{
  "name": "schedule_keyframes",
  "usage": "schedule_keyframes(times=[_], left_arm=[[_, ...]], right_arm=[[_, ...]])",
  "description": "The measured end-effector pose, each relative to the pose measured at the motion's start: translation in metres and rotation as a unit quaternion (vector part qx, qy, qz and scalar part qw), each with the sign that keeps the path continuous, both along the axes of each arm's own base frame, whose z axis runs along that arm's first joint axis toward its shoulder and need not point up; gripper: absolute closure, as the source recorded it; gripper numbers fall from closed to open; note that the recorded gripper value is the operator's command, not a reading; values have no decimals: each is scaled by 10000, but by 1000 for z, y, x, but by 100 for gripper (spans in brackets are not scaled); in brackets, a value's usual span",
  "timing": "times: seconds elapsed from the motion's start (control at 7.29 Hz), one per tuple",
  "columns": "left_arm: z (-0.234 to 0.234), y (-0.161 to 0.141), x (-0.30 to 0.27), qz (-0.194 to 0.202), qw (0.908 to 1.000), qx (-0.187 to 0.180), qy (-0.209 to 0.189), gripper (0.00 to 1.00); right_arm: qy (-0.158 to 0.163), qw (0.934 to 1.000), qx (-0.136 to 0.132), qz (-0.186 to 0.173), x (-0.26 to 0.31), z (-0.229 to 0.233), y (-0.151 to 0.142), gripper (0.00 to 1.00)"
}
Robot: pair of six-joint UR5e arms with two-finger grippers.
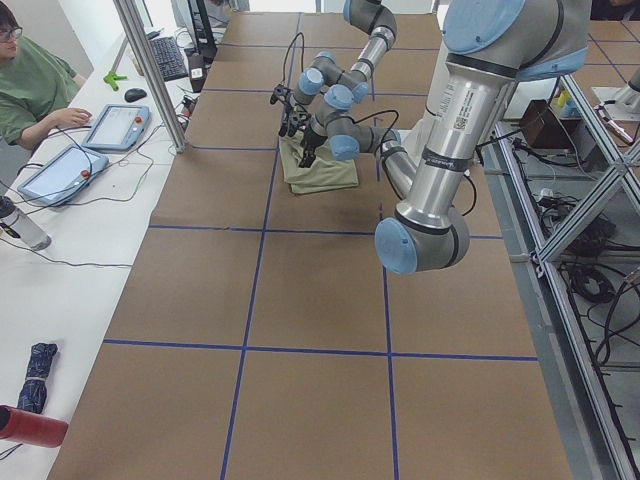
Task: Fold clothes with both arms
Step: 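Release the right gripper and raise it away while the left gripper holds, then release the left gripper and draw it back from the folded shirt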
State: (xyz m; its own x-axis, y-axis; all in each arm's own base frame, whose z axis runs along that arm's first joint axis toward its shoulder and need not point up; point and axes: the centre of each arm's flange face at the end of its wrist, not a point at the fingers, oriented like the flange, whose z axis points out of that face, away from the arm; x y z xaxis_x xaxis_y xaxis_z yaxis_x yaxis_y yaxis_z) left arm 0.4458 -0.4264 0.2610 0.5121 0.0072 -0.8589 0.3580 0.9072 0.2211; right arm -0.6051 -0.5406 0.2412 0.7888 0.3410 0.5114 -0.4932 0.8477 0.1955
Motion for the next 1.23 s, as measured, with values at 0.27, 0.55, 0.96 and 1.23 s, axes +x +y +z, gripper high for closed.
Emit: schedule_keyframes(times=[0.27,0.55,0.96,1.23], left_arm=[[1,2,1,6,10000,-13,-2,0],[12,0,17,-1,9999,-136,-104,0],[29,-13,47,-294,9969,-722,-94,17],[32,-11,66,-590,9907,-1189,287,45]], right_arm=[[140,9994,-287,91,53,20,-67,0],[-357,9987,-329,-181,105,-11,-90,0],[-652,9971,-208,-333,128,-25,-79,0],[-663,9970,-202,-345,131,-22,-76,0]])
